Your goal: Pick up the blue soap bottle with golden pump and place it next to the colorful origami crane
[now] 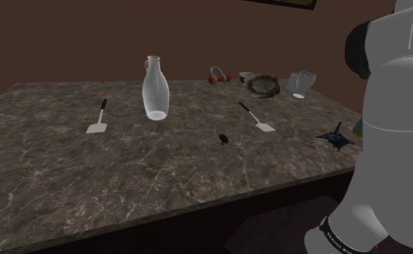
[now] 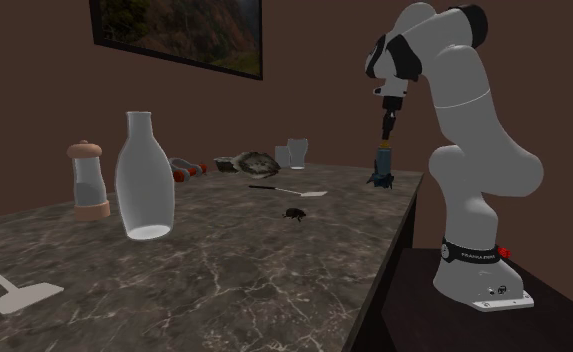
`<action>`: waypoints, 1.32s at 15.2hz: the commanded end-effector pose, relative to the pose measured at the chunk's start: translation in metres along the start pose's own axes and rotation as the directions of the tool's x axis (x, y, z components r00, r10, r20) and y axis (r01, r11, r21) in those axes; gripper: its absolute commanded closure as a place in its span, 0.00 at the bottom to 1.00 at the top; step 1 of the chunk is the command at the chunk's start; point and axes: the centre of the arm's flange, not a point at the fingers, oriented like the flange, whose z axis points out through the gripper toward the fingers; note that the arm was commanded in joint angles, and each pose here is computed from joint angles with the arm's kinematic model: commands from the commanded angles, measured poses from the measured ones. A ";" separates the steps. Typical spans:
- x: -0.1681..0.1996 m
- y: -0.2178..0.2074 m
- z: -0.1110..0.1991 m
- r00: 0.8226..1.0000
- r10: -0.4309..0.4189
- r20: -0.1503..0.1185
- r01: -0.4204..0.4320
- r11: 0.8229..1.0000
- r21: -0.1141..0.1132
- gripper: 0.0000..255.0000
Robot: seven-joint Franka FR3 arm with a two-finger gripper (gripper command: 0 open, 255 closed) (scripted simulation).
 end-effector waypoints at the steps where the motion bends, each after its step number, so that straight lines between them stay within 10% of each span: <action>1: -0.001 -0.001 0.004 1.000 0.001 0.000 -0.001 1.000 0.011 1.00; 2: -0.001 -0.001 0.004 1.000 0.001 0.000 -0.001 1.000 0.011 1.00; 3: 0.000 -0.002 0.004 1.000 0.001 0.000 -0.001 1.000 0.011 0.00; 20: -0.001 0.000 -0.046 1.000 0.001 0.000 -0.001 1.000 0.011 0.00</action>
